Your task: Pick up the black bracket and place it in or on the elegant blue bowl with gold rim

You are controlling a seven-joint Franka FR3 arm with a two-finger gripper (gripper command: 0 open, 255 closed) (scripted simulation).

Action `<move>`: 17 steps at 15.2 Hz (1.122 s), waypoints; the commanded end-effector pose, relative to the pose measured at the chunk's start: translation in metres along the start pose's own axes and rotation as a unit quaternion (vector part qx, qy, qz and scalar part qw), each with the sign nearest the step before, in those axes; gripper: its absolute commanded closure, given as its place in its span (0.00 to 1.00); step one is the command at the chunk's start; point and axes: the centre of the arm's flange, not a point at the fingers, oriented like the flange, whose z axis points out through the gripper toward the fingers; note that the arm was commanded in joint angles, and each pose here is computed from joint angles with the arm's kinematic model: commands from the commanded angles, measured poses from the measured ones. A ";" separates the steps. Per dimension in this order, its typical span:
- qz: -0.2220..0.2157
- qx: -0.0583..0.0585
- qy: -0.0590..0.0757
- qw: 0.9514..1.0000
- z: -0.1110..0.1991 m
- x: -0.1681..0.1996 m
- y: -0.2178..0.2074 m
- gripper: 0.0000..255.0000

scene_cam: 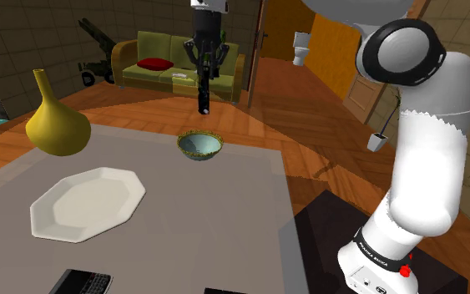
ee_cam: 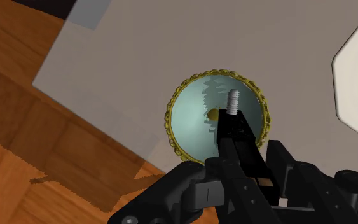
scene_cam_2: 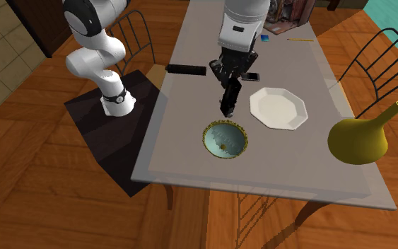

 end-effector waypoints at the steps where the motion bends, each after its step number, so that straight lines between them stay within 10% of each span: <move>1: 0.003 -0.001 -0.001 1.000 0.001 0.017 -0.002 1.00; 17: 0.003 -0.001 -0.001 1.000 0.085 0.025 -0.001 1.00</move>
